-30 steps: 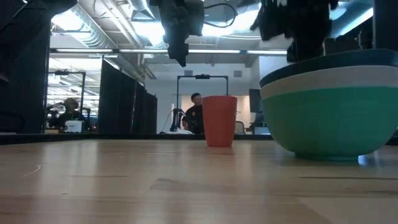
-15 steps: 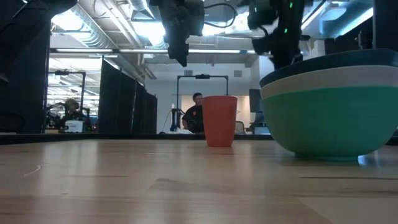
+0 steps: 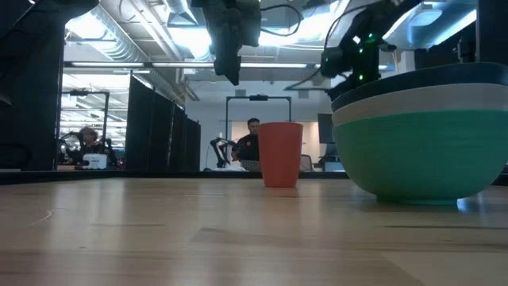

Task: Nest bowls inside each other
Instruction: Move the light green bowl to the right of the orange cup

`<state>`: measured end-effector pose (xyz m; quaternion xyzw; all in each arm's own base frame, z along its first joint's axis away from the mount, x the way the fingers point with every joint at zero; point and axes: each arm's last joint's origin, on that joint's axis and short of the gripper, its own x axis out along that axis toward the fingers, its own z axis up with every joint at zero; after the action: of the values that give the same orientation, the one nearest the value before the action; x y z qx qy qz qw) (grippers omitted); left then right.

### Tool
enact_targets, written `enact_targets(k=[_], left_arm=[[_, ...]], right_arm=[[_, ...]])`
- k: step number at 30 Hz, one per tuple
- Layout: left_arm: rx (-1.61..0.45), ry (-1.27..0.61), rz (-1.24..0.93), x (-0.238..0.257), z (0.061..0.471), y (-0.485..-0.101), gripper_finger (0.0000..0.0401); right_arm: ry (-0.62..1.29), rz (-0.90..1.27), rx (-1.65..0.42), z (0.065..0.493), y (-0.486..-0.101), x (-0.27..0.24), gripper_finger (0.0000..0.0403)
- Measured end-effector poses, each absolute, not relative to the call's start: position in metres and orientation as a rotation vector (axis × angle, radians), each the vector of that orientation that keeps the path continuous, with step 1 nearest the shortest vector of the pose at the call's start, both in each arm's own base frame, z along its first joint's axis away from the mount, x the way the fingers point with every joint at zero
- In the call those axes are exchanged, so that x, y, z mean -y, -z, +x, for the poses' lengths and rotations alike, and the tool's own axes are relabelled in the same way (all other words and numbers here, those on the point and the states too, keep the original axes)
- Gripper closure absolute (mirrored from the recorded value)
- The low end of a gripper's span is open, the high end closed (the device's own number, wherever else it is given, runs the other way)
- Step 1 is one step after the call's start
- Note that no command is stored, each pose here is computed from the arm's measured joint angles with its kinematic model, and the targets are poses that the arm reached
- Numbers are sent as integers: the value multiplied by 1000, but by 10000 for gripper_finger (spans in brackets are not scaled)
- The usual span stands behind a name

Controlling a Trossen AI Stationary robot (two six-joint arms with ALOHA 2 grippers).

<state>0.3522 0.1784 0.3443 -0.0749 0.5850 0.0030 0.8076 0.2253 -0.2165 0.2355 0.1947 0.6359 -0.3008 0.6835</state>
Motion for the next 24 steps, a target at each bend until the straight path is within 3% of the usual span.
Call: enact_targets(k=[24], left_arm=[[-1252,-16,-174,-178,352,-344,297]], right_arm=[[635,555,-1575,213,-171,231,243]])
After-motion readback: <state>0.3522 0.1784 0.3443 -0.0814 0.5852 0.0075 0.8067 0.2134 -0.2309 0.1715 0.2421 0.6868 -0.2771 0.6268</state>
